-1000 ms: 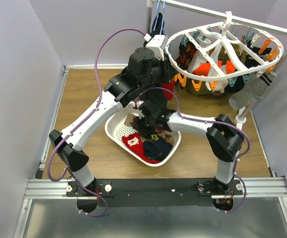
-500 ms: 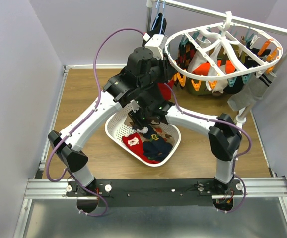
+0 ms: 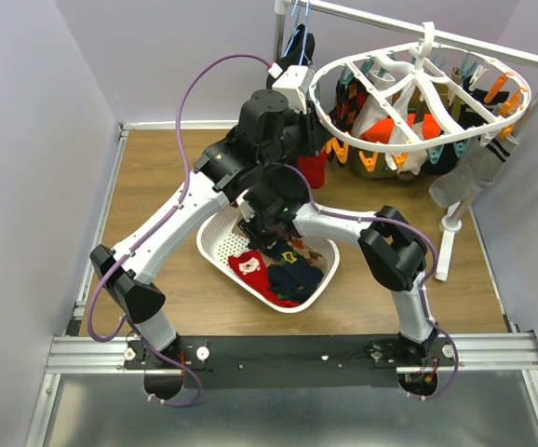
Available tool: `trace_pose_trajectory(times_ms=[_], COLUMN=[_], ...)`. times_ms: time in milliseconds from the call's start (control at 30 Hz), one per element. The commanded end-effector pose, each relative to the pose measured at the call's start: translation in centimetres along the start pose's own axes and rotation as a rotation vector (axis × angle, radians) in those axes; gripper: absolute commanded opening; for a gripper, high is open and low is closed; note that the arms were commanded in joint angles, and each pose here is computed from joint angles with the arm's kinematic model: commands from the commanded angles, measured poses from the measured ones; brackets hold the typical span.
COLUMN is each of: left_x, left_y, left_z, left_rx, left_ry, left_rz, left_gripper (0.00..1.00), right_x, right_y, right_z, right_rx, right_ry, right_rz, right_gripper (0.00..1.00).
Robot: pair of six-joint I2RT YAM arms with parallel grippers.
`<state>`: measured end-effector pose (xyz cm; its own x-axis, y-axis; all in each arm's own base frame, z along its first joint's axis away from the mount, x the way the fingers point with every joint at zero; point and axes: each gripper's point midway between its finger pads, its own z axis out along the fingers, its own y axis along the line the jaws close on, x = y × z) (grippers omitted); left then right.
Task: Clip the socks to the hanger
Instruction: Pick up the sock from the bin.
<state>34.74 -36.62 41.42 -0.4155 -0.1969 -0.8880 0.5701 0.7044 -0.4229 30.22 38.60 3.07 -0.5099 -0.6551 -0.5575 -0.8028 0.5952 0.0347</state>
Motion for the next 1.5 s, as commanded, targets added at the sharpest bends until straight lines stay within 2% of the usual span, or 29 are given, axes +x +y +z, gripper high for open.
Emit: trace_pose_trajectory(times_ms=[0,67,167,467,567,733,867,967,1033,1100,1167,1233,1267,1467], left_x=[1.0,1.0,0.9,0.7,0.7,0.9,1.0,1.1,1.0,0.8,0.7,0.5,0.4,-0.3], left_y=[0.4,0.3,0.4,0.3,0.3,0.3,0.3,0.4,0.4,0.3,0.3,0.2,0.1,-0.3], left_z=[-0.5,-0.5,-0.6,-0.7,-0.7,-0.6,-0.6,-0.6,-0.7,-0.7,-0.7,-0.7,-0.7,-0.9], left_rx=[-0.015,-0.014,-0.016,-0.016,-0.016,-0.010,-0.008,-0.016,-0.016,-0.015,-0.012,-0.010,-0.007,0.006], left_ry=[0.035,0.034,0.031,0.028,0.028,0.032,0.036,0.038,0.036,0.030,0.028,0.022,0.019,-0.004], left_rz=[0.001,0.001,0.004,0.007,0.009,0.009,0.009,0.012,0.012,0.012,0.014,0.012,0.012,0.009], left_gripper=[0.00,0.00,0.00,0.00,0.00,0.00,0.00,0.00,0.00,0.00,0.00,0.00,0.00,0.00], right_x=[1.5,1.5,0.3,-2.8,-2.2,-0.4,0.6,0.1,-1.7,-1.8,-4.0,-3.3,-4.8,-5.0], right_y=[-0.8,-0.7,-0.5,0.5,0.9,1.5,2.0,2.4,2.5,2.4,2.2,2.0,1.7,-0.7], right_z=[1.4,1.1,-0.5,-6.1,-6.4,-4.4,-3.2,-4.1,-6.3,-7.8,-11.4,-12.8,-15.6,-22.2], right_rx=[0.046,0.046,0.040,0.011,-0.008,-0.045,-0.070,-0.090,-0.095,-0.086,-0.078,-0.062,-0.047,0.070], right_ry=[0.023,0.020,-0.016,-0.168,-0.188,-0.151,-0.133,-0.165,-0.253,-0.296,-0.426,-0.466,-0.570,-0.767], right_rz=[-0.019,-0.012,-0.006,0.045,0.061,0.077,0.101,0.112,0.117,0.142,0.175,0.199,0.220,0.300], right_gripper=[0.38,0.26,0.21,0.22,0.30,0.30,0.25,0.13,0.12,0.10,0.08,0.07,0.06,0.01])
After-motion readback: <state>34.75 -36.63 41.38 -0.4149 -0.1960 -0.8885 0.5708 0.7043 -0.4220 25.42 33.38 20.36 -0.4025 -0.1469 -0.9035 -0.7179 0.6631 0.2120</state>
